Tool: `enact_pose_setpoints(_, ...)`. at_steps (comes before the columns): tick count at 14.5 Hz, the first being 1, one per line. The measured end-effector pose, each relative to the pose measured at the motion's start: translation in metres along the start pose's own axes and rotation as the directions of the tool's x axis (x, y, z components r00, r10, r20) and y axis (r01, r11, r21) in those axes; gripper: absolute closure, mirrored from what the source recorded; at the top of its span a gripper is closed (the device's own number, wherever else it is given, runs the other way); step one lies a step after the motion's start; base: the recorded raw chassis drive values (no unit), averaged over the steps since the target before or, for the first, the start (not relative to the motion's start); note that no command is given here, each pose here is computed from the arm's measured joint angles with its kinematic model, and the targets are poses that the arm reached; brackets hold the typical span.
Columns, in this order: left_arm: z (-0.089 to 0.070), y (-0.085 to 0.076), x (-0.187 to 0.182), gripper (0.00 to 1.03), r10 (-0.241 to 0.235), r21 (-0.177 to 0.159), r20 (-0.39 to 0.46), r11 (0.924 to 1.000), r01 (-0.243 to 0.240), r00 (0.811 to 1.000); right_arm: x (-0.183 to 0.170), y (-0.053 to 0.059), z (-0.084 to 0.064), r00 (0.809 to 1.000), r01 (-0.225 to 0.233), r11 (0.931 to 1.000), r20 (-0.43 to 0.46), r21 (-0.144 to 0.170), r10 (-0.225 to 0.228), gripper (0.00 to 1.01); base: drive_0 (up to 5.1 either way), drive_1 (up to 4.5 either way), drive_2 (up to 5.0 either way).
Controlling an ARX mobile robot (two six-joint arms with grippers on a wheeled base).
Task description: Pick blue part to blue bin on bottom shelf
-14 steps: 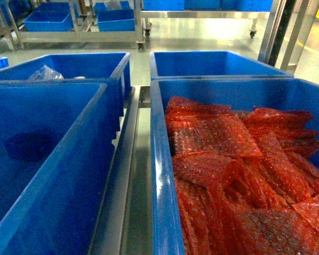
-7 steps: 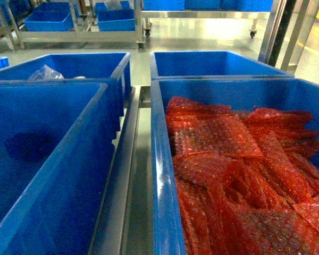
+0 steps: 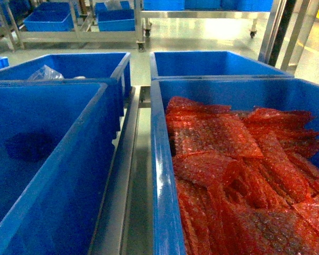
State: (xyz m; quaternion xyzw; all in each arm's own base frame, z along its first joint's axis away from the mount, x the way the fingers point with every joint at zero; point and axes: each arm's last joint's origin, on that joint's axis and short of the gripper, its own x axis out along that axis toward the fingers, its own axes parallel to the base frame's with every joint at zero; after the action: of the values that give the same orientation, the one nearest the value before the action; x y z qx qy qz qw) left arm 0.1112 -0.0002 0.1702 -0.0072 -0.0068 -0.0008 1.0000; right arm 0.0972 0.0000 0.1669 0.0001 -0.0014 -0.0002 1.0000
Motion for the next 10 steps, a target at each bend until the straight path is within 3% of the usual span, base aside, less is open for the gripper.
enact_pose_setpoints(4, -0.004, 0.0, -0.008, 1.01, 0.001, 0.0, -0.034, 1.0, -0.001, 0.999, 0.0, 0.0, 0.0, 1.0, 0.0, 1.0, 0.0, 0.0, 0.0, 0.03, 0.0, 0.0, 0.0)
enact_pose_setpoints(6, 0.0, 0.0, -0.014, 1.01, 0.003, 0.001, 0.005, 1.0, -0.003, 1.0, 0.0, 0.0, 0.0, 1.0, 0.0, 1.0, 0.002, 0.0, 0.0, 0.03, 0.0, 0.0, 0.0)
enact_pose_setpoints(10, -0.004, 0.0, -0.014, 1.01, 0.0, 0.003, -0.013, 1.0, 0.0, 1.0, 0.0, 0.0, 0.0, 1.0, 0.0, 1.0, 0.0, 0.0, 0.0, 0.03, 0.0, 0.0, 0.0)
